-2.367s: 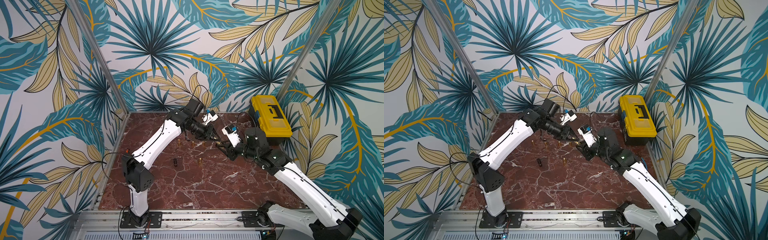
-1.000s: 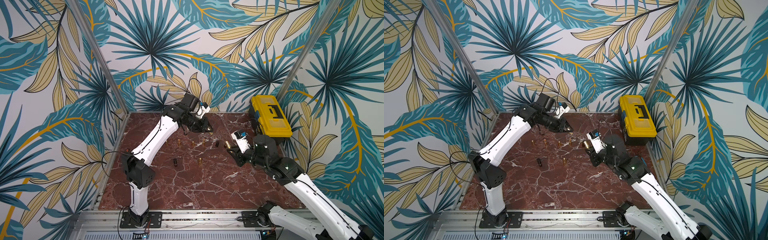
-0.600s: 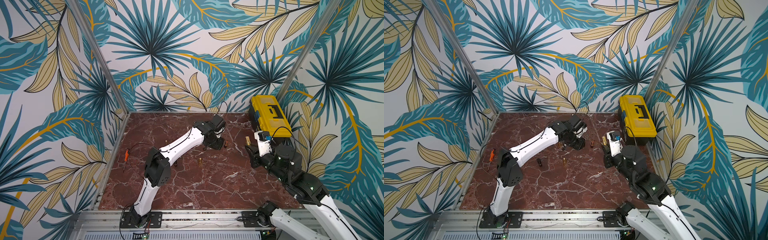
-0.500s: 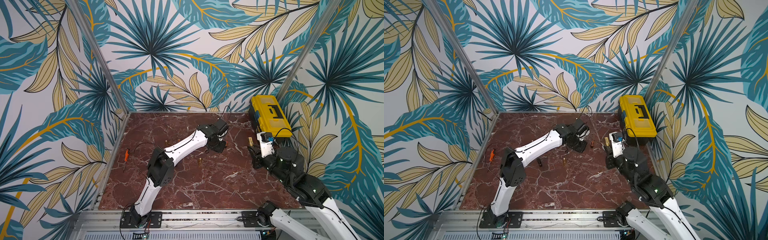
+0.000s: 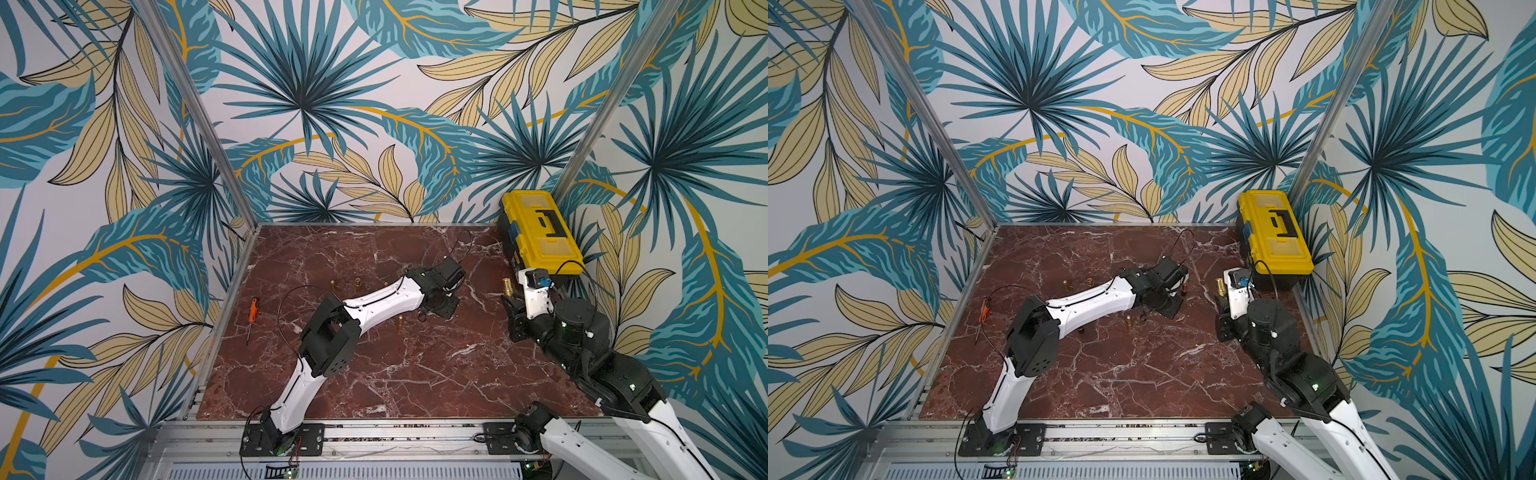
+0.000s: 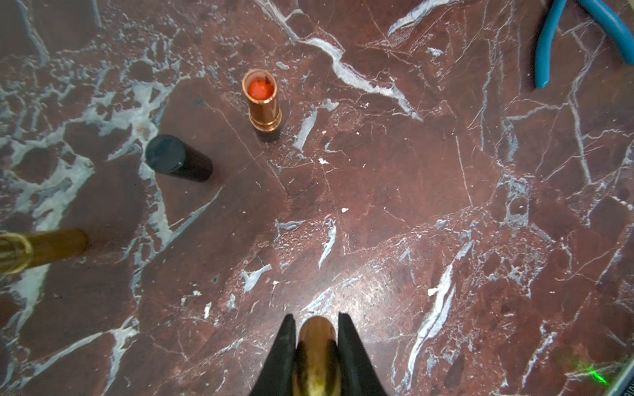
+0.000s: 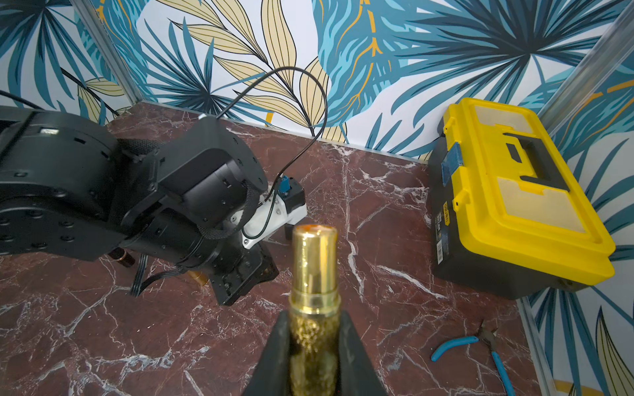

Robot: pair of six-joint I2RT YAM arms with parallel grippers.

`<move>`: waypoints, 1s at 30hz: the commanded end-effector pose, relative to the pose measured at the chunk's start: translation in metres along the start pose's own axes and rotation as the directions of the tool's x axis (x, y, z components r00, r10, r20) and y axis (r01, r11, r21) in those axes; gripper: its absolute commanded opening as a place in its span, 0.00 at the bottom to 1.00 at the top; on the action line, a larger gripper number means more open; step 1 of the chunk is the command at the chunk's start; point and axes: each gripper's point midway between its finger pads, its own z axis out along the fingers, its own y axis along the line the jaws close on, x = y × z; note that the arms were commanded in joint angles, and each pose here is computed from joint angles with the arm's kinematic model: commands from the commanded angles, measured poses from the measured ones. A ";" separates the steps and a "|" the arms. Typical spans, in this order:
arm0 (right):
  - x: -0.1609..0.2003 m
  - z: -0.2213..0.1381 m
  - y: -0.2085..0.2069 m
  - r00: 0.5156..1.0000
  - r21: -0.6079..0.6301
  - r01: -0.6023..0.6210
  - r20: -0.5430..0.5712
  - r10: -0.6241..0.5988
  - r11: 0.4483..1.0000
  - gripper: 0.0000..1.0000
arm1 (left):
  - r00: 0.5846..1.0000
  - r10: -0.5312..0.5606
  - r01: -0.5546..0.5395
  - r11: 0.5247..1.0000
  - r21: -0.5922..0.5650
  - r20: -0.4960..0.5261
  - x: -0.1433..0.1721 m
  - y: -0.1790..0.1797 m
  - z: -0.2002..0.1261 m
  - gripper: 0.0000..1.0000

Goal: Open the lipstick cap
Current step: Place the cover at the center of the board.

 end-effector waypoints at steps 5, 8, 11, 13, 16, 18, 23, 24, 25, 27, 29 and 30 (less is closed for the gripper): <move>0.011 0.018 0.005 0.999 0.002 0.003 -0.033 -0.003 1.000 0.04 | 0.999 0.030 -0.031 0.998 -0.049 -0.011 0.010 0.010 0.024 0.00; 0.010 0.020 0.006 1.000 0.000 -0.001 -0.028 0.001 1.000 0.04 | 0.999 0.039 -0.040 0.998 -0.056 -0.022 0.015 0.011 0.033 0.00; 0.011 0.021 0.004 1.000 0.006 -0.001 -0.025 0.002 1.000 0.05 | 0.998 0.053 -0.055 0.996 -0.076 -0.031 0.019 0.013 0.040 0.00; 0.013 0.021 0.004 0.999 0.008 0.004 -0.033 -0.004 1.000 0.05 | 0.997 0.061 -0.064 0.995 -0.076 -0.039 0.022 0.012 0.045 0.00; 0.015 0.022 0.005 0.999 0.007 0.005 -0.037 -0.004 1.000 0.05 | 0.997 0.068 -0.072 0.991 -0.111 -0.040 0.025 0.018 0.051 0.00; 0.015 0.022 0.005 0.999 0.007 0.005 -0.036 -0.004 1.000 0.06 | 0.996 0.076 -0.080 0.989 -0.121 -0.041 0.027 0.017 0.054 0.00; 0.015 0.022 0.004 0.999 0.008 0.007 -0.038 -0.007 1.000 0.06 | 0.996 0.079 -0.085 0.987 -0.135 -0.052 0.033 0.019 0.058 0.00; 0.016 0.022 0.005 0.999 0.007 0.008 -0.040 -0.007 1.000 0.06 | 0.995 0.080 -0.087 0.986 -0.139 -0.058 0.036 0.020 0.059 0.00; 0.016 0.022 0.005 0.999 0.007 0.007 -0.040 -0.006 1.000 0.06 | 0.995 0.081 -0.090 0.985 -0.145 -0.062 0.038 0.021 0.060 0.00; 0.016 0.022 0.005 0.999 0.007 0.007 -0.040 -0.007 1.000 0.07 | 0.994 0.080 -0.090 0.984 -0.151 -0.069 0.042 0.022 0.060 0.00; 0.016 0.022 0.005 0.999 0.006 0.007 -0.038 -0.007 1.000 0.07 | 0.994 0.077 -0.088 0.983 -0.160 -0.074 0.045 0.024 0.060 0.03; 0.016 0.022 0.005 0.999 0.006 0.007 -0.037 -0.006 1.000 0.07 | 0.994 0.077 -0.088 0.983 -0.162 -0.075 0.046 0.024 0.059 0.05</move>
